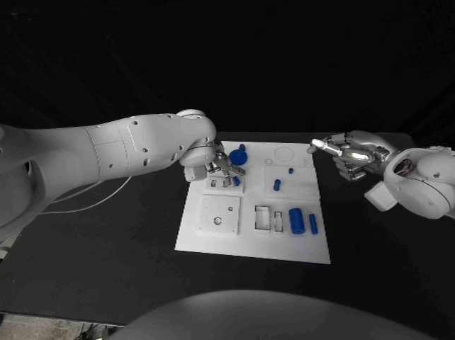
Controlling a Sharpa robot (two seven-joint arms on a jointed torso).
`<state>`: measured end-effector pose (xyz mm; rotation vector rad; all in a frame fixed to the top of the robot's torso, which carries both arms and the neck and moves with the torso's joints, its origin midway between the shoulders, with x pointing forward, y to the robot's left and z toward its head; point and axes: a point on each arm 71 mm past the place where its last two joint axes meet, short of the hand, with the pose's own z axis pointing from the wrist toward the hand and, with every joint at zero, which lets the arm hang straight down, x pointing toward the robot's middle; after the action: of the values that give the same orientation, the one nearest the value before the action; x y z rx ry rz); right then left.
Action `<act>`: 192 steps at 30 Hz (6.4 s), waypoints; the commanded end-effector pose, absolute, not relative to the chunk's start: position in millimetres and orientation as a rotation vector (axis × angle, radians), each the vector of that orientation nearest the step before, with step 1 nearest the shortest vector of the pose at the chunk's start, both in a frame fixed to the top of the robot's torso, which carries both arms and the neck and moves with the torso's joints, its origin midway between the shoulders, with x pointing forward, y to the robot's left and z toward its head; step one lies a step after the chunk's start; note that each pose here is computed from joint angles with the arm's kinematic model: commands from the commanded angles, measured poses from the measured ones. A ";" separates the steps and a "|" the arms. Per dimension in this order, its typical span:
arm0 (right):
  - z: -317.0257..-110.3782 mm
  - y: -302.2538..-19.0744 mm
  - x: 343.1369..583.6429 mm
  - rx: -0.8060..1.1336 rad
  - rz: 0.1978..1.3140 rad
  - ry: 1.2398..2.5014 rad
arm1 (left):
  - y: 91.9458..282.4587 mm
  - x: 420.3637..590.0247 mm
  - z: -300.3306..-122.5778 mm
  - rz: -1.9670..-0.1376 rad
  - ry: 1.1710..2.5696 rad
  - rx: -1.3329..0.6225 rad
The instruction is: Assemble the parts on the task board
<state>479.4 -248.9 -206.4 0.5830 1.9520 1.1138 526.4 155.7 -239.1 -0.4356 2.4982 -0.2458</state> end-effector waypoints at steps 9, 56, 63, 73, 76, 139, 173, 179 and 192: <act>-208.1 -247.2 478.9 0.565 1.124 1.974 | 161.8 524.7 -244.4 -0.064 2.541 -0.508; -213.2 -249.7 477.3 0.574 1.115 1.999 | 155.8 526.0 -256.1 -0.045 2.574 -0.494; -213.8 -250.3 476.9 0.576 1.113 2.004 | 155.6 525.9 -257.0 -0.046 2.578 -0.493; -214.3 -250.6 476.6 0.578 1.110 2.010 | 154.9 526.6 -257.3 -0.056 2.575 -0.504; -214.5 -250.8 476.6 0.578 1.109 2.012 | 154.7 526.8 -257.3 -0.062 2.572 -0.509; -219.2 -253.9 476.9 0.594 1.086 2.027 | 171.1 513.1 -232.6 -0.039 2.461 -0.348; -219.5 -253.8 476.5 0.595 1.087 2.021 | 171.8 516.7 -233.6 0.001 2.395 -0.268; -219.5 -253.3 477.0 0.594 1.088 2.020 | 169.5 516.9 -235.2 -0.003 2.402 -0.267; -219.6 -254.1 477.0 0.595 1.086 2.020 | 167.9 516.1 -240.0 -0.005 2.417 -0.268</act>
<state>477.6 -254.9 -219.5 0.6089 2.0159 1.0796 517.9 161.7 -238.6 -0.2191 2.3989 -0.1335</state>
